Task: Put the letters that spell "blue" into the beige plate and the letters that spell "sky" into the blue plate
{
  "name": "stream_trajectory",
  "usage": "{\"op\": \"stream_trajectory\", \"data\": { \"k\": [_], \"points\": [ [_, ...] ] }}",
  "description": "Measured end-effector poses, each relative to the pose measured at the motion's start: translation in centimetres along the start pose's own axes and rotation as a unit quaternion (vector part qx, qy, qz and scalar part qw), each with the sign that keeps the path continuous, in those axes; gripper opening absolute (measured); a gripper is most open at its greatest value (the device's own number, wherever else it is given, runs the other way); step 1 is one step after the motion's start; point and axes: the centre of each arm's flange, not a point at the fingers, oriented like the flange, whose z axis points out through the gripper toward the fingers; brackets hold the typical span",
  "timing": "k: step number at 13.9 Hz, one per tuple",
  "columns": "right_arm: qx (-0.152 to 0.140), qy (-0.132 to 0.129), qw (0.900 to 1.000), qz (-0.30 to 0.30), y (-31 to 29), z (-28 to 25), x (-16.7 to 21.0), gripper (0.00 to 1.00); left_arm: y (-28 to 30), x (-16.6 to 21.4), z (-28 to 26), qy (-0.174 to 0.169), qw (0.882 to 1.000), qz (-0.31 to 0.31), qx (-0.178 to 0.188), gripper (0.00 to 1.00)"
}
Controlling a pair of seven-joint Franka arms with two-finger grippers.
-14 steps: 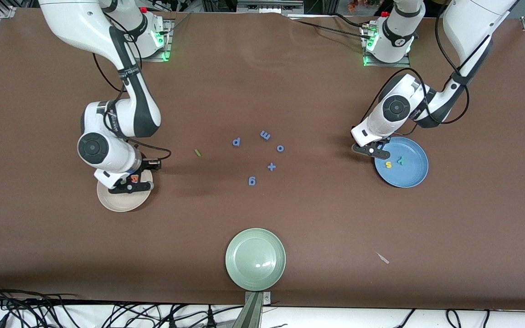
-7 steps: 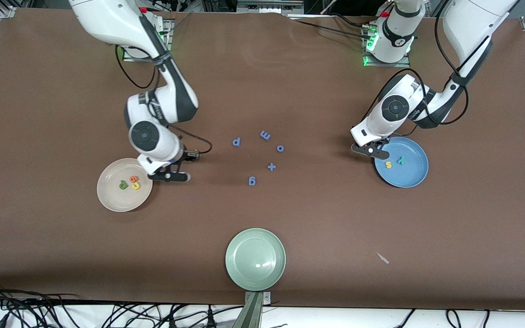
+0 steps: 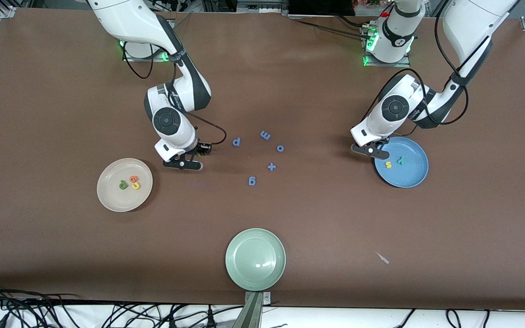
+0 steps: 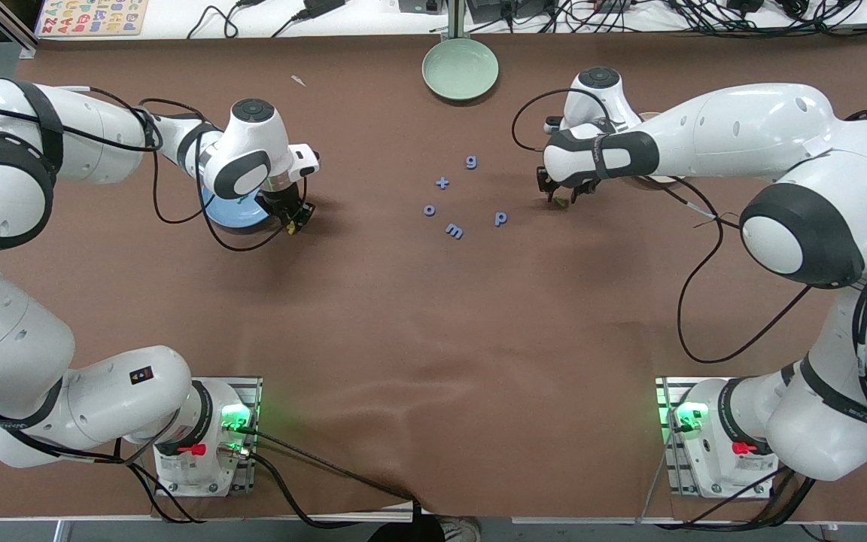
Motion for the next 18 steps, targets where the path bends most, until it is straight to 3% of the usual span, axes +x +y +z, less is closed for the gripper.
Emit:
{"op": "stream_trajectory", "data": {
  "k": [7,8,11,13,18],
  "points": [
    [0.0,0.004,1.0,0.002,0.5,0.8,-0.5,0.54,-1.8,0.3,-0.3,0.005,1.0,-0.021,-0.003,0.24],
    [0.0,0.004,1.0,0.002,0.6,0.9,-0.5,0.48,-1.8,0.5,-0.7,0.008,1.0,-0.026,-0.004,0.24],
    [0.001,0.006,1.0,0.002,0.6,0.8,-0.5,0.42,-0.8,1.0,-2.3,0.009,0.999,-0.044,-0.017,0.24],
    [0.002,0.007,1.0,0.002,0.6,0.7,-0.5,0.26,-0.1,0.9,-3.4,0.003,0.999,-0.046,-0.01,0.24],
    [0.005,0.012,1.0,-0.006,0.7,0.1,-0.3,0.12,-2.4,2.6,-7.7,-0.029,0.997,-0.072,0.017,0.24]
  ]
}}
